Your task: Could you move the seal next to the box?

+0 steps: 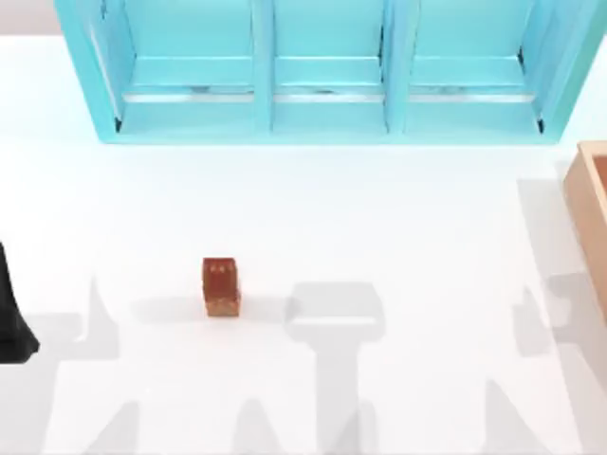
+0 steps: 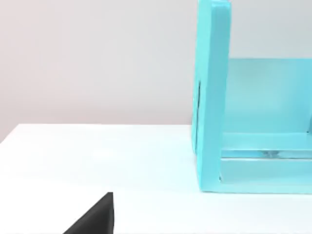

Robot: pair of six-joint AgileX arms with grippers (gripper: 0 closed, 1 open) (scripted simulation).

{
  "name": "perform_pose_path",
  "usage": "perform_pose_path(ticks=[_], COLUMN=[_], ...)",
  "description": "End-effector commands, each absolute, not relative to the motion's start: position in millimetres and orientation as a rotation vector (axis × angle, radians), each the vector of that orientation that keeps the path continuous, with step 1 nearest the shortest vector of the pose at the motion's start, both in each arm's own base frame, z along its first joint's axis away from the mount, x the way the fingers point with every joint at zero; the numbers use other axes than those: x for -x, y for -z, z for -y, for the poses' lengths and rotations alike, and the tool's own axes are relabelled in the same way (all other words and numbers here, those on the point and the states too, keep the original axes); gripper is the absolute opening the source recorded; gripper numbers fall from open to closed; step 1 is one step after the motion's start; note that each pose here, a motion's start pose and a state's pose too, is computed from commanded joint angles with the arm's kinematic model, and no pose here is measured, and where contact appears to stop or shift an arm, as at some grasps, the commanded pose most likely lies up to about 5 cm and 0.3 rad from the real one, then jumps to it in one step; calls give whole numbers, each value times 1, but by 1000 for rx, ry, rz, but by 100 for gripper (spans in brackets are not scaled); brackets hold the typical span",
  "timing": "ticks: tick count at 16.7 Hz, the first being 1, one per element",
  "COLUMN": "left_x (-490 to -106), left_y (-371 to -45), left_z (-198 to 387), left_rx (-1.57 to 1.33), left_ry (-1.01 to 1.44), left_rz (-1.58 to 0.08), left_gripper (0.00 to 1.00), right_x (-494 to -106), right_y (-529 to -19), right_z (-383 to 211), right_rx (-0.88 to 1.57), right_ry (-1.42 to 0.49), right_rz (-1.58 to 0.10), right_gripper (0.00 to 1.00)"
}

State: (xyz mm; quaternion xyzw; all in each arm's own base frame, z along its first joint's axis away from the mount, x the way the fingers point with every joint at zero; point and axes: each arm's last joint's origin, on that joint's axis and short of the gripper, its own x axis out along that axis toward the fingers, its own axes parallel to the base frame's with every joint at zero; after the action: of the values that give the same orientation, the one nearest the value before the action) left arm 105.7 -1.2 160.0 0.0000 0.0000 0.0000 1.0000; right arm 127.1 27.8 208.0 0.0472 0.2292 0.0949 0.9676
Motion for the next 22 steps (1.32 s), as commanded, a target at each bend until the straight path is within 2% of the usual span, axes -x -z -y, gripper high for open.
perform_pose_path(ticks=[6, 12, 17, 22], left_x=[-106, -106, -106, -106], left_y=[-160, -160, -160, -160], left_z=[1, 1, 1, 1], left_rx=[0, 0, 0, 0], left_ry=[0, 0, 0, 0], left_rz=[0, 0, 0, 0], left_gripper=[100, 100, 100, 100], right_x=[-187, -263, -298, -298], right_y=[-254, -264, -245, -228], right_z=[-88, -201, -307, -381], right_rx=[-92, 17, 76, 47], right_ry=[-240, -133, -31, 7], right_rz=[-982, -1370, -1464, -1422], right_gripper=[100, 100, 100, 100])
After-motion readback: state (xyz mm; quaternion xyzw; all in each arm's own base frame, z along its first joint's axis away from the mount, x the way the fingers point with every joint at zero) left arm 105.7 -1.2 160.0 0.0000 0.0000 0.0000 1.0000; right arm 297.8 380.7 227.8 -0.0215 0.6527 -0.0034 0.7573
